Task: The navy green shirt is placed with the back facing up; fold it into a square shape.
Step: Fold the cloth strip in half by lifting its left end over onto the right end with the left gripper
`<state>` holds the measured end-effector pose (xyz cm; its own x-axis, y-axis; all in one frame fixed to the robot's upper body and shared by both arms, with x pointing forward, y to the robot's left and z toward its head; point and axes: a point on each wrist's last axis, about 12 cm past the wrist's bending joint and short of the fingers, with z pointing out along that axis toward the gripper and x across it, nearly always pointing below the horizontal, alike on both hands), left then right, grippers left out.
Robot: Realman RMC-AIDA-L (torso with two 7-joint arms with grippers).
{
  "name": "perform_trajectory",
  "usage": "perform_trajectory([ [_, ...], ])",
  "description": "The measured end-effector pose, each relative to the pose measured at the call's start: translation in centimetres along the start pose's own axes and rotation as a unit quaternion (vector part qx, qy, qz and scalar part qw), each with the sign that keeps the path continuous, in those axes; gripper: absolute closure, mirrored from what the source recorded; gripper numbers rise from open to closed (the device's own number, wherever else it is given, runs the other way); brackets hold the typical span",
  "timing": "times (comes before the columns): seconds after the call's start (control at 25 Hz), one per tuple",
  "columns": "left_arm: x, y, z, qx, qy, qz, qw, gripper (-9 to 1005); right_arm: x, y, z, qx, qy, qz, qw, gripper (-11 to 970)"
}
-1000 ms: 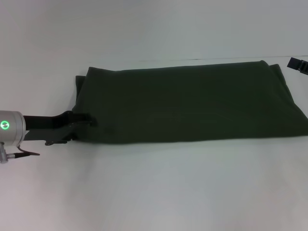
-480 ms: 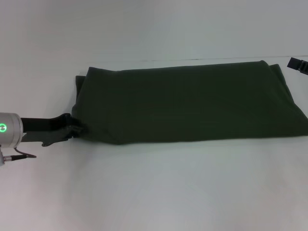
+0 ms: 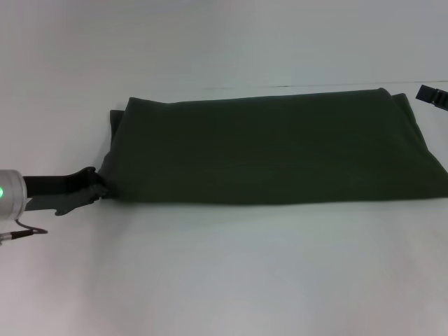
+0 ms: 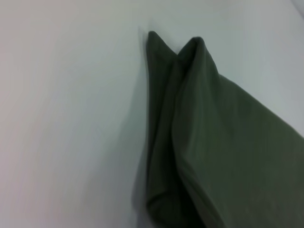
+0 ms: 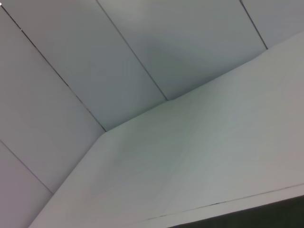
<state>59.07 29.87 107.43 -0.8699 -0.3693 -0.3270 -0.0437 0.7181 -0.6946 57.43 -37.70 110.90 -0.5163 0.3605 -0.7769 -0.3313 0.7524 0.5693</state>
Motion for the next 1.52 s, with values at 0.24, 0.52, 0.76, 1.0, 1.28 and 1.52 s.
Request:
perform_trajectory([
  [0.24, 0.8, 1.8, -1.5, 0.017, -0.039, -0.023, 0.999, 989, 0.2, 0.0, 0.1, 0.002, -0.005, 0.003, 1.000, 195],
  [0.52, 1.7, 3.8, -3.6, 0.022, -0.075, -0.037, 0.996, 981, 0.6, 0.5, 0.9, -0.006, -0.016, 0.009, 1.000, 196],
  [0.76, 2.6, 6.5, -6.3, -0.001, -0.119, -0.057, 0.991, 975, 1.0, 1.5, 2.6, -0.013, -0.017, 0.009, 1.000, 196],
  [1.0, 3.4, 8.8, -9.5, -0.030, -0.156, -0.076, 0.984, 969, 1.4, 1.9, 3.8, -0.016, -0.015, 0.009, 1.000, 196],
  [1.28, 4.6, 11.1, -12.8, -0.069, -0.193, -0.097, 0.974, 961, 1.3, 2.4, 5.0, -0.019, -0.013, 0.004, 1.000, 196],
  [1.52, 5.1, 11.9, -14.3, -0.089, -0.201, -0.103, 0.970, 955, 1.1, 2.5, 5.3, -0.020, -0.013, -0.001, 1.000, 197],
])
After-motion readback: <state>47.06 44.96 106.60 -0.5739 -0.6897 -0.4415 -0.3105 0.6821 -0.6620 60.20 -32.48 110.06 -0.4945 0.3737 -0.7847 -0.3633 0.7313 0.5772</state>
